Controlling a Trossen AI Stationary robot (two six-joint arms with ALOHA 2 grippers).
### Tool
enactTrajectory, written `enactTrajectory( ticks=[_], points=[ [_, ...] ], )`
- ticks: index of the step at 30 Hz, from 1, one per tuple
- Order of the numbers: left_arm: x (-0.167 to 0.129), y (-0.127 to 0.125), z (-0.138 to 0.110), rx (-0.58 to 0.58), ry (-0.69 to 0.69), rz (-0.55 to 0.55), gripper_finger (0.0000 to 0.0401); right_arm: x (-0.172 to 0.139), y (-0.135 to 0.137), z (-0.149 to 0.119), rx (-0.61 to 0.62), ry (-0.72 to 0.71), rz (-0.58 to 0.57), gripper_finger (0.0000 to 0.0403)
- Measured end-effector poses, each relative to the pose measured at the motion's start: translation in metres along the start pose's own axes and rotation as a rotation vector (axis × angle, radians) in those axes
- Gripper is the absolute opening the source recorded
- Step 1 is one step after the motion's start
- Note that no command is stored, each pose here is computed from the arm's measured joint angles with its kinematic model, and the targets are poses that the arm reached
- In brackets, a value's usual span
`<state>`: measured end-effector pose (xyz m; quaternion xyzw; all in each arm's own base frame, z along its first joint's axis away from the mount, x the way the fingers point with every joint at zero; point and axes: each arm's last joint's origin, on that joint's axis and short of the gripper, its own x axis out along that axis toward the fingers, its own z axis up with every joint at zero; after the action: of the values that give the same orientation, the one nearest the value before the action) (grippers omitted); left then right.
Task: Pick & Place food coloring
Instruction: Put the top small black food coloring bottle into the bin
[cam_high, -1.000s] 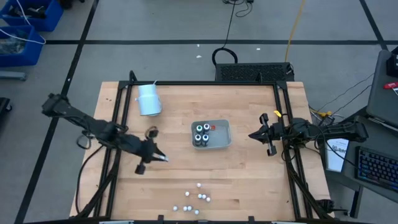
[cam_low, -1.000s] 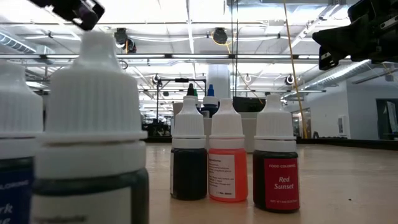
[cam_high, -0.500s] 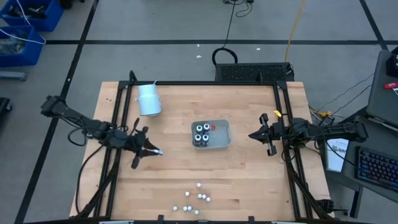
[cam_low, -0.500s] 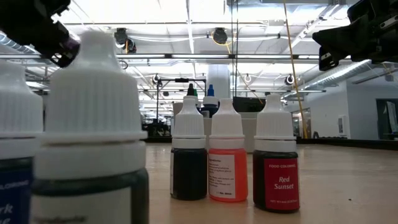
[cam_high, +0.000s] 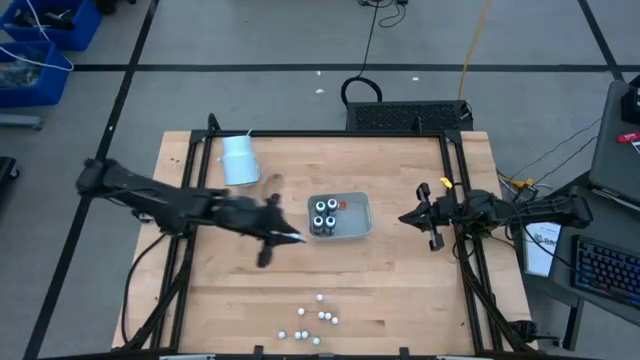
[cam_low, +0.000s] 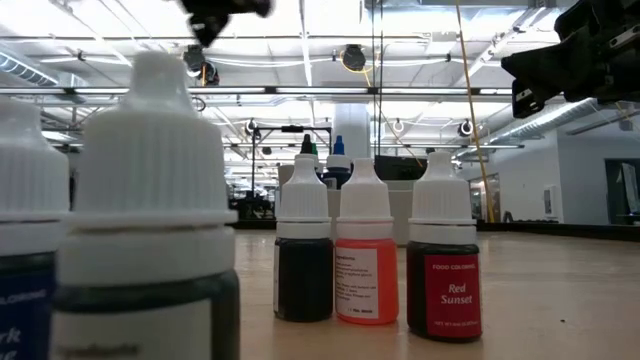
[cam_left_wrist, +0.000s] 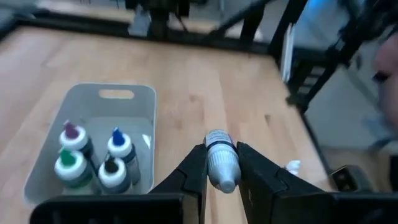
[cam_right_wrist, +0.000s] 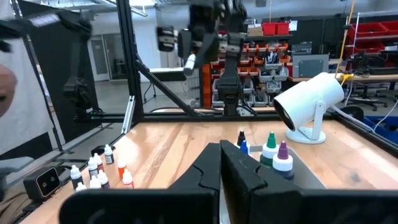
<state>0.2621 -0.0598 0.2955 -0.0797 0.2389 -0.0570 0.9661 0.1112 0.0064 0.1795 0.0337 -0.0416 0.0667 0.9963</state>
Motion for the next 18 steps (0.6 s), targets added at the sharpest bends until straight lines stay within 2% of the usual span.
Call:
enactTrajectory(
  ticks=[6,9,12,18],
  points=[
    [0.065,0.001,0.059,0.131,0.201,0.07,0.0066,0.001,0.0,-0.002,0.003,0.02,-0.002,0.0],
    [0.1,0.007,0.077,0.196,0.272,0.09,0.0066,0.002,0.0,-0.002,0.003,0.025,-0.002,0.0],
    [0.132,0.018,0.087,0.226,0.347,0.099,0.0066,0.002,0.0,-0.002,0.003,0.025,-0.002,0.0],
    [0.176,0.042,0.09,0.196,0.489,0.188,0.0066,0.002,0.0,-0.002,0.0,0.019,0.0,0.0]
  ],
)
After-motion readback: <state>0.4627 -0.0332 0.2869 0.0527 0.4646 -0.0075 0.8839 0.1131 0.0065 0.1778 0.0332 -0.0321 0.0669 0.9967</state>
